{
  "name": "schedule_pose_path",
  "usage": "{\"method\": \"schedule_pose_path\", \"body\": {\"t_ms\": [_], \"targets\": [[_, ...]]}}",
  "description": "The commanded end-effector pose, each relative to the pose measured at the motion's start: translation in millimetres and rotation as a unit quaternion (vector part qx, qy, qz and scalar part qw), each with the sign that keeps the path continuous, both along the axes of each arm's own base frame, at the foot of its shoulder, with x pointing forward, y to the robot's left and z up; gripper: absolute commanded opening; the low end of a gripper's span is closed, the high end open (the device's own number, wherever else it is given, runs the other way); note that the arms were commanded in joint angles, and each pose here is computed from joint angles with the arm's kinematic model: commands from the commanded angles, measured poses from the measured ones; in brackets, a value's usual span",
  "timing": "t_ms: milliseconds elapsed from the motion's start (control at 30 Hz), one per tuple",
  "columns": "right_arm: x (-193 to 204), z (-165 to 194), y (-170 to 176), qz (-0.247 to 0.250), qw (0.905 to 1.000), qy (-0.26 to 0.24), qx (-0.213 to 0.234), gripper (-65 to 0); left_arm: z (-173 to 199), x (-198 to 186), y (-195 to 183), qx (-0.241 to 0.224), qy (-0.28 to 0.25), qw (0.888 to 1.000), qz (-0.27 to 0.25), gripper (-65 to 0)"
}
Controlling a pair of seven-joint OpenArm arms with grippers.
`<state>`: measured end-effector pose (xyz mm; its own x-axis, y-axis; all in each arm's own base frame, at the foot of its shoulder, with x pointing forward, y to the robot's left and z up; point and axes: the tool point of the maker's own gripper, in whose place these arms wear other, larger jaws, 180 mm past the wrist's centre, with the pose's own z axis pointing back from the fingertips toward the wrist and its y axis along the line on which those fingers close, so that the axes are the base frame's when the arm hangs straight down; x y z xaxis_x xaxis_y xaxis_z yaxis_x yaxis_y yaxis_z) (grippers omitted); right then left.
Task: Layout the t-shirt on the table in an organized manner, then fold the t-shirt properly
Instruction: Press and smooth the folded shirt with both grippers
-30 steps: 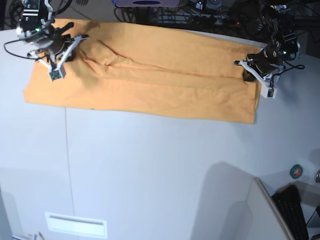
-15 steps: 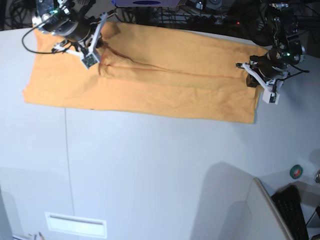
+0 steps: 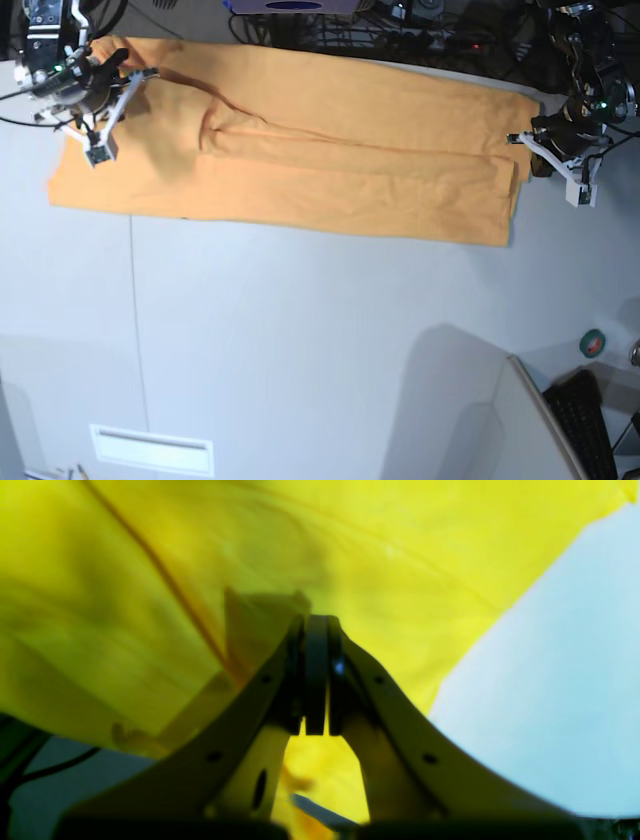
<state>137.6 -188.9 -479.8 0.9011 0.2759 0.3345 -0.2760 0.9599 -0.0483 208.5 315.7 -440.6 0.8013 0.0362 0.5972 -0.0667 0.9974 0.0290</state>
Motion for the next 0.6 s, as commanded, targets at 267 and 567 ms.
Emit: {"method": "schedule_pose_path", "body": {"t_ms": [267, 567], "targets": [[-33, 10, 66, 0.069, 0.9963, 0.014, 0.049, -65.0, 13, 11, 7, 0.008, -0.024, 1.0, -0.002, -65.0], [4, 24, 53, 0.055, 0.9973, -0.032, 0.037, -65.0, 17, 12, 17, 0.02, -0.022, 1.0, -0.004, -65.0]]}}
